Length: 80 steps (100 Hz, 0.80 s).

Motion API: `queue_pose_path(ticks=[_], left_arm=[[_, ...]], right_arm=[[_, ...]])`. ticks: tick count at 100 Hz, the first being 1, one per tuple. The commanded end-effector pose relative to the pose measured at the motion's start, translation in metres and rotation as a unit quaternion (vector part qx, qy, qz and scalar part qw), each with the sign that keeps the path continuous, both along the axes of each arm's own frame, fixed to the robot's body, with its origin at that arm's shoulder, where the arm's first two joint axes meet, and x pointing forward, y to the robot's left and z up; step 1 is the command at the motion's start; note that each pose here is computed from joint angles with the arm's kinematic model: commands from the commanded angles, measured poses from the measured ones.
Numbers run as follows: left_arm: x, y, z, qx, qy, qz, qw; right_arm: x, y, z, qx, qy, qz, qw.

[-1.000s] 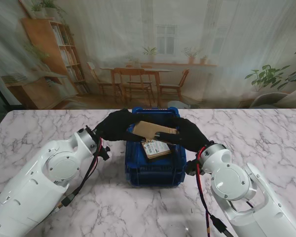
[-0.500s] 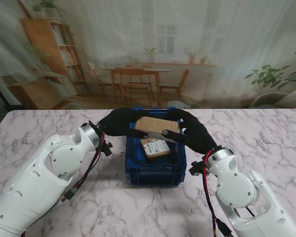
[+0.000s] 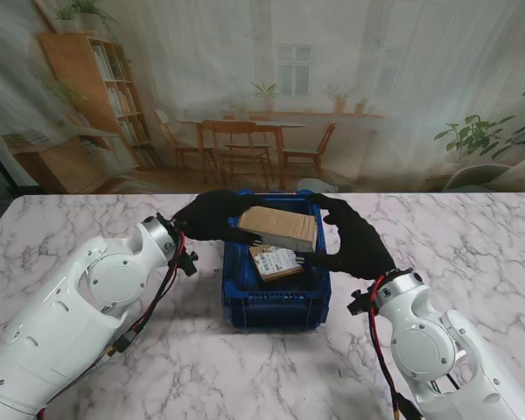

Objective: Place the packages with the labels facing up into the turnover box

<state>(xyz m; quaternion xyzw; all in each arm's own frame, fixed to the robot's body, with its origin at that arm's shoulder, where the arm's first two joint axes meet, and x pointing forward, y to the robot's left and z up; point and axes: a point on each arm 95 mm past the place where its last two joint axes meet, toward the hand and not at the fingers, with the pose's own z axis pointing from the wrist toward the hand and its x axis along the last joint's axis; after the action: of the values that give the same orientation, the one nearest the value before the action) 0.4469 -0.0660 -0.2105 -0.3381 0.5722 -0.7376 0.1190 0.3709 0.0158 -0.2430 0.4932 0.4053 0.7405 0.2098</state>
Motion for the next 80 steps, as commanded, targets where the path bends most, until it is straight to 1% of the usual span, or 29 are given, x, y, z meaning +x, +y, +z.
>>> queue_pose_path(ticks=[1, 18, 25, 43, 65, 80], left_arm=[[0.000, -0.002, 0.001, 0.002, 0.001, -0.007, 1.0000], [-0.001, -0.003, 0.002, 0.002, -0.002, -0.012, 0.9999], [-0.001, -0.004, 0.002, 0.001, -0.003, -0.014, 0.9999], [-0.002, -0.007, 0.000, 0.007, -0.007, -0.020, 0.9997], [-0.003, -0.010, -0.001, 0.011, -0.005, -0.022, 0.9997], [-0.003, -0.009, -0.001, 0.018, -0.023, -0.010, 0.9995]], right_arm=[[0.004, 0.004, -0.004, -0.004, 0.005, 0.002, 1.0000], [0.010, 0.012, -0.004, -0.003, -0.008, 0.001, 1.0000], [0.012, 0.015, -0.004, 0.004, -0.009, -0.002, 0.9999], [0.011, 0.019, -0.004, 0.023, 0.004, -0.001, 0.9997], [0.009, 0.021, -0.002, 0.054, 0.036, -0.005, 0.9979], [0.010, 0.019, -0.004, 0.071, 0.048, -0.019, 0.9961]])
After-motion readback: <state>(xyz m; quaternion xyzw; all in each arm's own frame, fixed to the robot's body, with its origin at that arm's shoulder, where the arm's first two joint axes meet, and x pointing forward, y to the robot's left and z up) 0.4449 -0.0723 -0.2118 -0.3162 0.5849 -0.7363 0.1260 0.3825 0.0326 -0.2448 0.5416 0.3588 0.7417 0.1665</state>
